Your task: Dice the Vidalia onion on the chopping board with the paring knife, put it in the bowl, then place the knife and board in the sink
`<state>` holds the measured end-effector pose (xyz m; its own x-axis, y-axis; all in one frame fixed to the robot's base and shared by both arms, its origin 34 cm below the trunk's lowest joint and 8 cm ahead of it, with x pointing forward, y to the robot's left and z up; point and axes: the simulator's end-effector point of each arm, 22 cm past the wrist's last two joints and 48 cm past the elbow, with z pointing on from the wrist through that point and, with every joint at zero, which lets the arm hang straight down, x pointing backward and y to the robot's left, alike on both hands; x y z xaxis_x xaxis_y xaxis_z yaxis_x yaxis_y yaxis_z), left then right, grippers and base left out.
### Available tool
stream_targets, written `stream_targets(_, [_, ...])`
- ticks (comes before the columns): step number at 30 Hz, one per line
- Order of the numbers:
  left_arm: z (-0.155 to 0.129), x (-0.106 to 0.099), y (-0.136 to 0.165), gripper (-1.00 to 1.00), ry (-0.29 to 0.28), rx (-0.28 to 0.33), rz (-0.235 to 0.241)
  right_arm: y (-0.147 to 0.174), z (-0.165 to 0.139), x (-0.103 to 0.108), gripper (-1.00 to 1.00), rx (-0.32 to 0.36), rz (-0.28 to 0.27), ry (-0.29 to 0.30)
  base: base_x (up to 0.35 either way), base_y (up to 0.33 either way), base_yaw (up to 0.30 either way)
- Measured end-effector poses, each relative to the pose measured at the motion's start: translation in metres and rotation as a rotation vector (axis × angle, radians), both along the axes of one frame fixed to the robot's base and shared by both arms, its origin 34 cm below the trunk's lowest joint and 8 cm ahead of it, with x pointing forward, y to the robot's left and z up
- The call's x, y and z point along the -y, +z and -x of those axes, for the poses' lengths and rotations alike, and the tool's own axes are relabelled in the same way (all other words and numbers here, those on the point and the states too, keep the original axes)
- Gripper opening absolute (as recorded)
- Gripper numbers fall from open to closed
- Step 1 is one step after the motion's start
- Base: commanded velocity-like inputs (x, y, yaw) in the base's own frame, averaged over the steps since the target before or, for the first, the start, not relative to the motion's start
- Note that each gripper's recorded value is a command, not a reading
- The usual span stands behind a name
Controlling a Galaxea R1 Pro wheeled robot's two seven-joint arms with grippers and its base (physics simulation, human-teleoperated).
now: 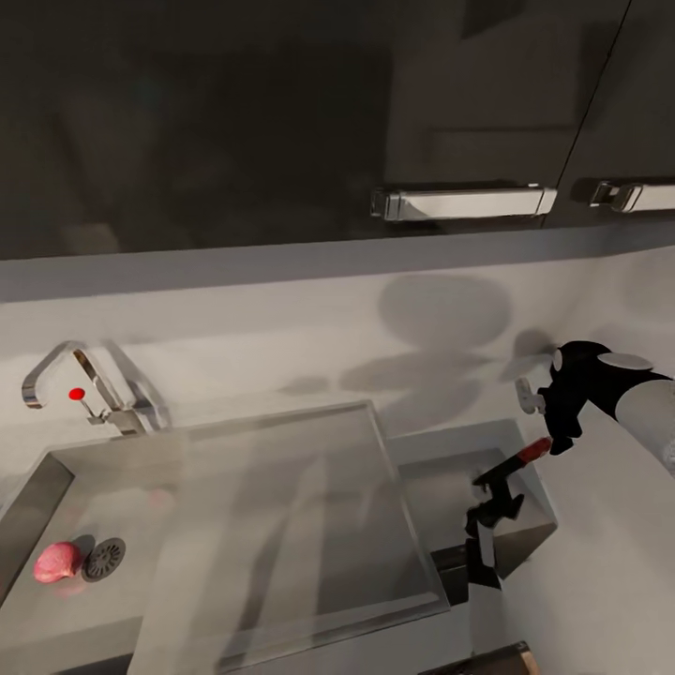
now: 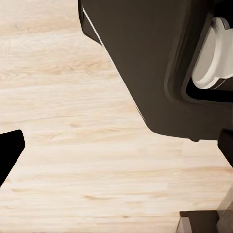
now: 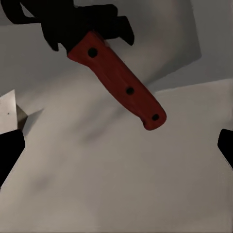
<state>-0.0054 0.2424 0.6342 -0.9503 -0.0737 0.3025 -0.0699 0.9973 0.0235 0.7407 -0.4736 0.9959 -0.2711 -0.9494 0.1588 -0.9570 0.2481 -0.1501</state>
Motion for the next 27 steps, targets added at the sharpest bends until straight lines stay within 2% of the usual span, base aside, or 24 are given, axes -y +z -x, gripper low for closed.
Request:
stream_targets(4, [0.002, 0.0, 0.001, 1.0, 0.0, -0.006, 0.0, -0.005, -0.002, -0.006, 1.0, -0.004, -0.005, 0.007, 0.0, 0.0, 0.0])
stream_targets(27, [0.009, 0.0, 0.003, 1.0, 0.0, -0.023, 0.0, -0.016, 0.0, -0.008, 1.0, -0.028, -0.013, 0.009, 0.0, 0.0, 0.0])
